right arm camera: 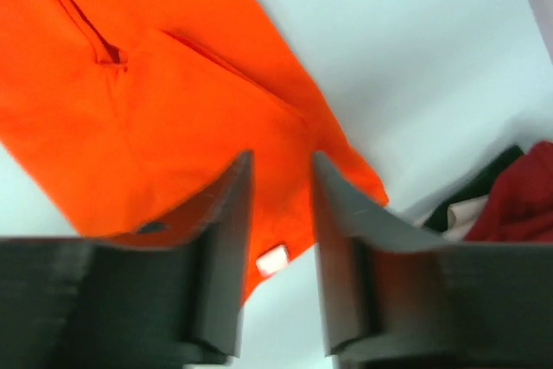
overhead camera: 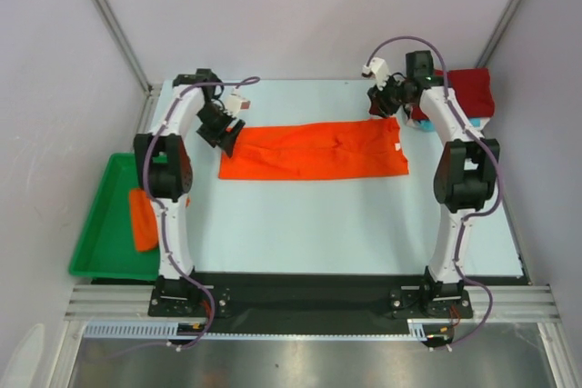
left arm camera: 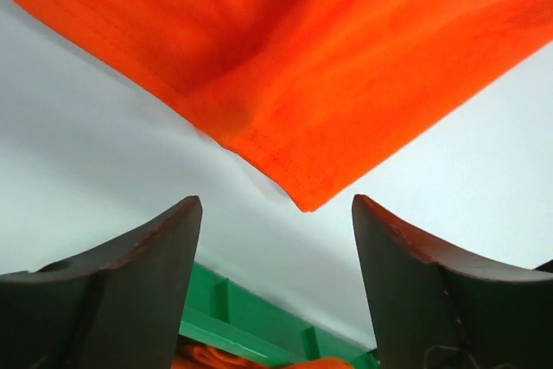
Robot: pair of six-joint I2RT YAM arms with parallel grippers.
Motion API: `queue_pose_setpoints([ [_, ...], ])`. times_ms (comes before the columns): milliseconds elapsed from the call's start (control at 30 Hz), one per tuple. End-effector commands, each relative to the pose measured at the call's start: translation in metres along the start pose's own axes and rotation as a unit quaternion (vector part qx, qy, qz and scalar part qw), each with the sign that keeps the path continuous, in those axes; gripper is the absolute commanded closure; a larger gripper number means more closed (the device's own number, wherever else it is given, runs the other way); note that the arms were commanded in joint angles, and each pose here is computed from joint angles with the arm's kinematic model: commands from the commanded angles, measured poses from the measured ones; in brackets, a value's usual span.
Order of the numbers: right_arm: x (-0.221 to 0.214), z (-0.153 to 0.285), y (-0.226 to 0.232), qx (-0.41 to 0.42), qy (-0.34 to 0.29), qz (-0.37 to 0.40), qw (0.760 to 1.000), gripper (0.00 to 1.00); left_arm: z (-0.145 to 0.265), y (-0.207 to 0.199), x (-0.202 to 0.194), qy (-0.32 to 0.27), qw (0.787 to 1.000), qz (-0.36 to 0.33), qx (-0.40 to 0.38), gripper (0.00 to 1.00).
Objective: Fold and stack the t-shirts
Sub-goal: Fold the tshirt
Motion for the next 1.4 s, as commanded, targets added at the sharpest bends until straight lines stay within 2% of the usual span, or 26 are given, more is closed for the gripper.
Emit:
queue_pose_setpoints([
  [0, 0.052, 0.067, -0.016, -0.078, -0.082, -0.017, 0.993, 0.56, 0.044, -0.037, 0.009, -0.050, 0.998, -0.027, -0.025, 0.23],
  [33, 0.037, 0.061, -0.004, -0.070, -0.075, -0.036, 0.994, 0.45, 0.043, -0.046, 0.007, -0.054, 0.997, -0.039, -0.031, 0.17],
  [133, 0.039, 0.060, 0.016, -0.077, -0.074, 0.004, 0.994, 0.30, 0.032, -0.073, 0.016, -0.064, 0.993, -0.088, -0.037, 0.11],
  [200, 0.030, 0.045, 0.032, -0.055, -0.055, -0.004, 0.997, 0.31, 0.020, -0.078, 0.028, -0.062, 0.992, -0.107, -0.017, 0.09],
  [267, 0.027, 0.035, 0.038, -0.034, -0.056, -0.056, 0.996, 0.32, 0.013, -0.074, 0.042, -0.071, 0.992, -0.105, 0.019, 0.10],
  [300, 0.025, 0.033, 0.038, -0.026, -0.056, -0.074, 0.995, 0.32, 0.005, -0.069, 0.046, -0.053, 0.992, -0.103, 0.056, 0.10],
  [367, 0.020, 0.023, 0.040, -0.005, -0.048, -0.097, 0.994, 0.35, 0.004, -0.063, 0.060, -0.081, 0.990, -0.080, 0.088, 0.04],
  [400, 0.018, 0.020, 0.041, -0.003, -0.044, -0.110, 0.993, 0.36, 0.002, -0.062, 0.065, -0.083, 0.989, -0.071, 0.103, 0.00],
  [467, 0.012, 0.018, 0.035, -0.015, -0.047, -0.165, 0.985, 0.36, 0.006, -0.060, 0.074, -0.103, 0.983, -0.055, 0.143, 0.00],
  [500, 0.009, 0.018, 0.031, -0.020, -0.052, -0.188, 0.981, 0.44, 0.008, -0.063, 0.079, -0.112, 0.980, -0.049, 0.155, 0.00],
  [533, 0.004, 0.018, 0.029, -0.024, -0.056, -0.217, 0.974, 0.46, 0.008, -0.063, 0.082, -0.112, 0.978, -0.037, 0.171, 0.00],
  [633, -0.015, 0.008, 0.026, -0.044, -0.044, -0.266, 0.962, 0.46, 0.013, -0.072, 0.087, -0.117, 0.980, -0.015, 0.163, 0.00],
  [667, -0.020, 0.003, 0.030, -0.037, -0.033, -0.267, 0.962, 0.46, 0.010, -0.074, 0.083, -0.105, 0.982, -0.022, 0.158, 0.01],
  [733, -0.026, -0.002, 0.031, -0.035, -0.022, -0.262, 0.964, 0.45, 0.004, -0.073, 0.073, -0.084, 0.983, -0.049, 0.157, 0.18],
  [767, -0.031, -0.005, 0.031, -0.031, -0.010, -0.268, 0.963, 0.45, -0.006, -0.071, 0.055, -0.050, 0.983, -0.061, 0.167, 0.23],
  [833, -0.035, -0.007, 0.029, -0.029, -0.001, -0.269, 0.963, 0.45, -0.019, -0.071, 0.032, -0.023, 0.980, -0.090, 0.177, 0.30],
  [1067, -0.044, -0.014, 0.030, -0.005, 0.030, -0.274, 0.961, 0.45, -0.043, -0.070, -0.017, 0.026, 0.969, -0.148, 0.196, 0.35],
  [1367, -0.040, -0.017, 0.031, 0.002, 0.035, -0.268, 0.963, 0.45, -0.059, -0.065, -0.027, 0.057, 0.969, -0.160, 0.181, 0.38],
])
Point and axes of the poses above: each gripper's point midway between its finger pads, its own z axis back along the fingers, its own y axis along the line the jaws close on, x = y × z, the point moved 9 cm from there along z, back along the fingers
